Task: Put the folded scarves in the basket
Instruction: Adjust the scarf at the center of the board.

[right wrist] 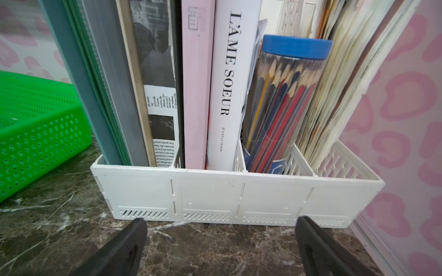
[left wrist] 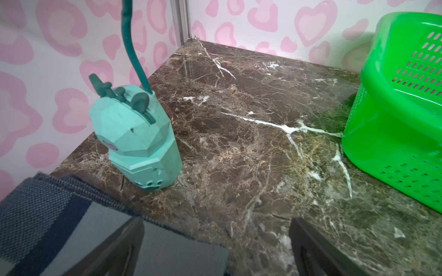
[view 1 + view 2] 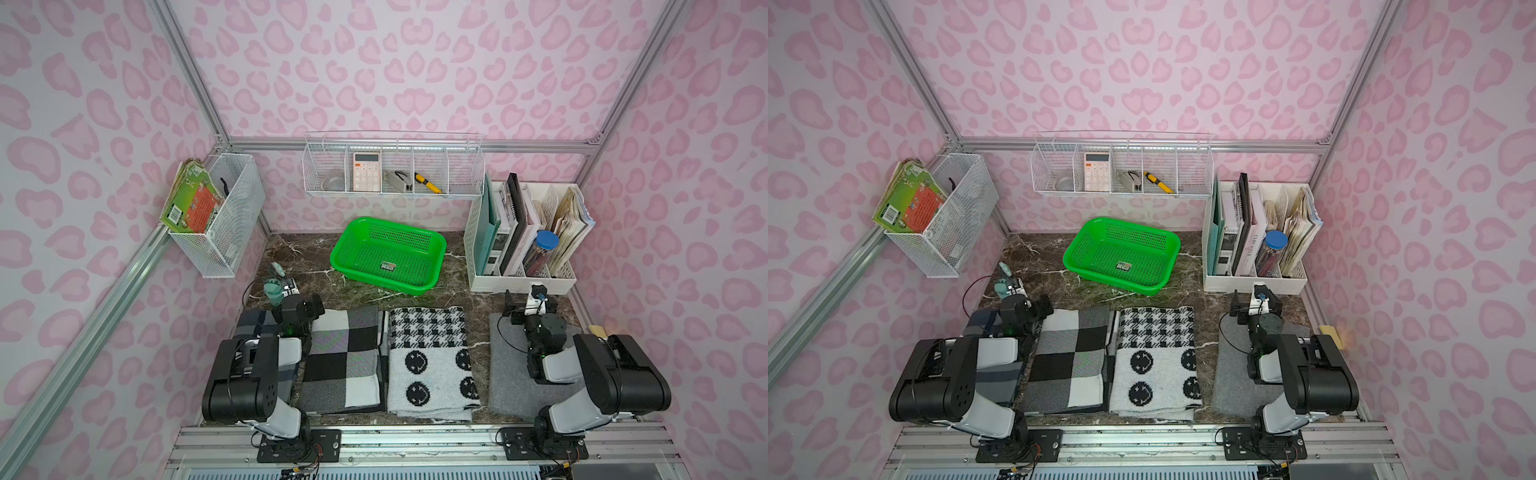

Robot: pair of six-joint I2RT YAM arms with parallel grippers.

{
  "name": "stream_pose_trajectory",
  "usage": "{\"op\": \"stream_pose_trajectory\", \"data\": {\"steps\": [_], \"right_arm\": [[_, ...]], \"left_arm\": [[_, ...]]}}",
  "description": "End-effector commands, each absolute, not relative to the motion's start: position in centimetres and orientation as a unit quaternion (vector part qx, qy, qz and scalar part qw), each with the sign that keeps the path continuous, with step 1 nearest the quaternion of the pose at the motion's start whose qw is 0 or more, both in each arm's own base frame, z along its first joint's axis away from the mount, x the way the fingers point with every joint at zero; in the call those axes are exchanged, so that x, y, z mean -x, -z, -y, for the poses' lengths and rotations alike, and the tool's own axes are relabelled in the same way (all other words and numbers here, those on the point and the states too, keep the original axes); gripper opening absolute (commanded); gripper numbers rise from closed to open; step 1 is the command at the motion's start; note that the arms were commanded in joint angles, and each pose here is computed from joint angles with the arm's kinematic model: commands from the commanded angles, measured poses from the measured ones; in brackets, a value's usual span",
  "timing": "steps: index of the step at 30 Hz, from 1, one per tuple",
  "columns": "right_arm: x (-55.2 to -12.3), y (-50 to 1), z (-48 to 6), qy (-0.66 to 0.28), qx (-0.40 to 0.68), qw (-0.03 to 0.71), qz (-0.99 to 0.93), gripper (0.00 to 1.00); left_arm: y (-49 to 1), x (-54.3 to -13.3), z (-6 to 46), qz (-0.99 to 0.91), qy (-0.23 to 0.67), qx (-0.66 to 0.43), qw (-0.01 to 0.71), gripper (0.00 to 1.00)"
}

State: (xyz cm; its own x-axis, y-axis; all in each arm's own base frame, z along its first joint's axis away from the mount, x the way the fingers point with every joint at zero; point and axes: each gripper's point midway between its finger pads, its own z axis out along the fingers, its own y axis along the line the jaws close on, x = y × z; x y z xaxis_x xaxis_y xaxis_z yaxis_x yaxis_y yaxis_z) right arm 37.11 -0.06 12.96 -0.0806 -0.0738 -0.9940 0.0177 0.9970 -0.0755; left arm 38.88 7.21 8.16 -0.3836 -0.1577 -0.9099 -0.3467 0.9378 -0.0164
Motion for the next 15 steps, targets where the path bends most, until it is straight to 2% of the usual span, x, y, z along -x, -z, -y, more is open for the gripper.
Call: {"op": "stream_pose_trajectory", "data": {"steps": [1,15], "right_arm": [[-37.18,-13.31,0.06,0.032,0.016,0.683,-0.73,1.0],[-37.17,-13.3,0.06,0.032,0.016,0.682,-0.73,1.0]], "left_arm": [[-8.86,-39.27,-7.22,-0.82,-0.086,0.152,0.546,0.99],[-8.86,-39.28,-7.22,-0.82,-0.086,0.152,0.546,0.99]]}}
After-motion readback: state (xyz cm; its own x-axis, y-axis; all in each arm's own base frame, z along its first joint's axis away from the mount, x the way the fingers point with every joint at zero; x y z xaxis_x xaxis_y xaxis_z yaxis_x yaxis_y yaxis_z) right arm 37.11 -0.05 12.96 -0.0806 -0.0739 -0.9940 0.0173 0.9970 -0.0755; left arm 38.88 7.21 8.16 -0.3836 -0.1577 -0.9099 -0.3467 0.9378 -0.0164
